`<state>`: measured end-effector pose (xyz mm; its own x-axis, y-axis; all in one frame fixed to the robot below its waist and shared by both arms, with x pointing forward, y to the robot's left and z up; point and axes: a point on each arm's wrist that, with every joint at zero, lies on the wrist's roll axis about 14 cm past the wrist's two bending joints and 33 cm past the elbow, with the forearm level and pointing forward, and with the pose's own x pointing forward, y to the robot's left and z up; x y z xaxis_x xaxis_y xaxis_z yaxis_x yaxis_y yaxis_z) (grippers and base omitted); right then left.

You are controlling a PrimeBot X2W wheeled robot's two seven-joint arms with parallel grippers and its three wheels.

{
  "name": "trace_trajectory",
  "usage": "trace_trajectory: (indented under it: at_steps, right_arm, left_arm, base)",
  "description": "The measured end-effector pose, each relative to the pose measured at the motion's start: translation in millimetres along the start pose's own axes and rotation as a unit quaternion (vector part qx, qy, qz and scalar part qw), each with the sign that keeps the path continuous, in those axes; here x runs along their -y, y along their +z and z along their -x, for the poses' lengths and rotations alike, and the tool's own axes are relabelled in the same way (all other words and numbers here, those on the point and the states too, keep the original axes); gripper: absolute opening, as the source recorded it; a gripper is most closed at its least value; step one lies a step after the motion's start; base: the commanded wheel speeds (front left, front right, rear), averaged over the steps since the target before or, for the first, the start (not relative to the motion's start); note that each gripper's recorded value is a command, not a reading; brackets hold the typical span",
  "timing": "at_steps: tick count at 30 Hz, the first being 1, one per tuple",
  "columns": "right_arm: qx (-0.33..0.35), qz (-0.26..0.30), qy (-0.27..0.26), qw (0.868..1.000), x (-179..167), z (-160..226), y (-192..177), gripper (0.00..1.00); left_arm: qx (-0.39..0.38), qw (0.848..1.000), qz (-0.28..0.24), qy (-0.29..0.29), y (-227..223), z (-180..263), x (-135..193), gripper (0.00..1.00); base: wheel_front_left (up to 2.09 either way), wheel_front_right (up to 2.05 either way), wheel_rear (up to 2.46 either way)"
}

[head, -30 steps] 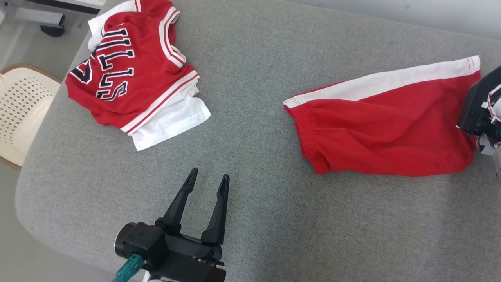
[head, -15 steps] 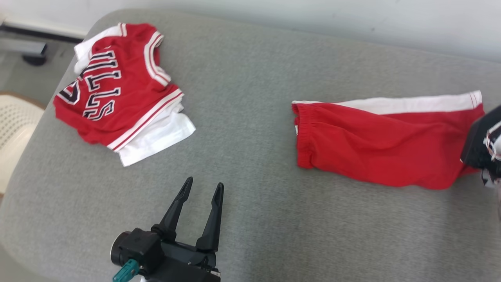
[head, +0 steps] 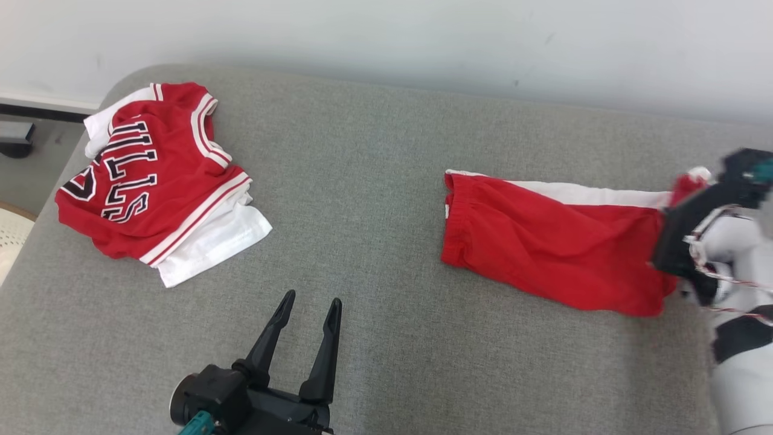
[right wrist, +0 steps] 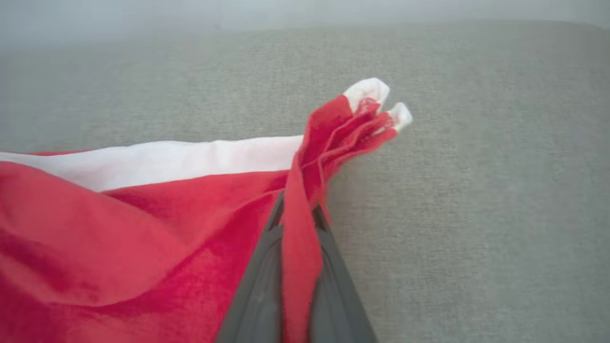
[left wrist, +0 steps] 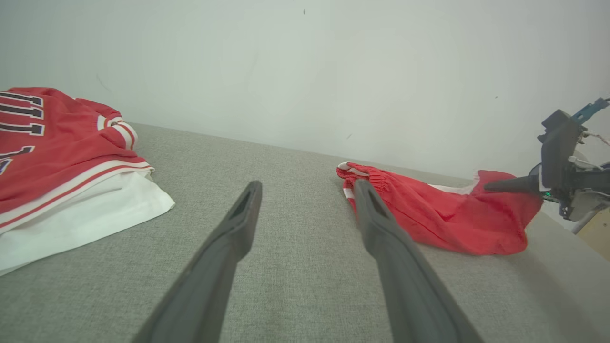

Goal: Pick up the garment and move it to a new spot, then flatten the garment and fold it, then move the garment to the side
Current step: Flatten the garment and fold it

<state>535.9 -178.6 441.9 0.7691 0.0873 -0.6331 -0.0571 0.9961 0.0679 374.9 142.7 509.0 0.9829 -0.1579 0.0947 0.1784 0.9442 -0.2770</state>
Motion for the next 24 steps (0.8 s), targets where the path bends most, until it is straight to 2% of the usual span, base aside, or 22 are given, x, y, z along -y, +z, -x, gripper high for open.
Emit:
trace_trajectory:
  at_steps: [6, 13, 18, 24]
  right_arm:
    - [0.027, 0.044, 0.078, 0.996, -66.7, 22.1, 19.6, 0.00]
    - [0.010, 0.080, 0.157, 0.984, -134.5, 34.0, 13.7, 0.00]
    - [0.004, 0.088, 0.181, 0.979, -164.2, 28.7, 12.2, 0.00]
    - [-0.012, 0.092, 0.187, 0.978, -181.5, 16.6, 2.2, 0.00]
  left_arm:
    - [0.006, 1.000, 0.001, -0.002, 5.0, 5.9, 1.6, 1.00]
    - [0.007, 1.000, 0.006, 0.007, 5.8, 11.6, -1.3, 1.00]
    - [0.005, 1.000, 0.012, 0.022, 4.6, 16.9, -7.8, 1.00]
    - [0.004, 0.999, 0.011, 0.041, 4.9, 24.5, -16.7, 1.00]
  base:
    - [0.00, 0.00, 0.00]
    - [0.00, 0.00, 0.00]
    - [0.00, 0.00, 0.00]
    - [0.00, 0.00, 0.00]
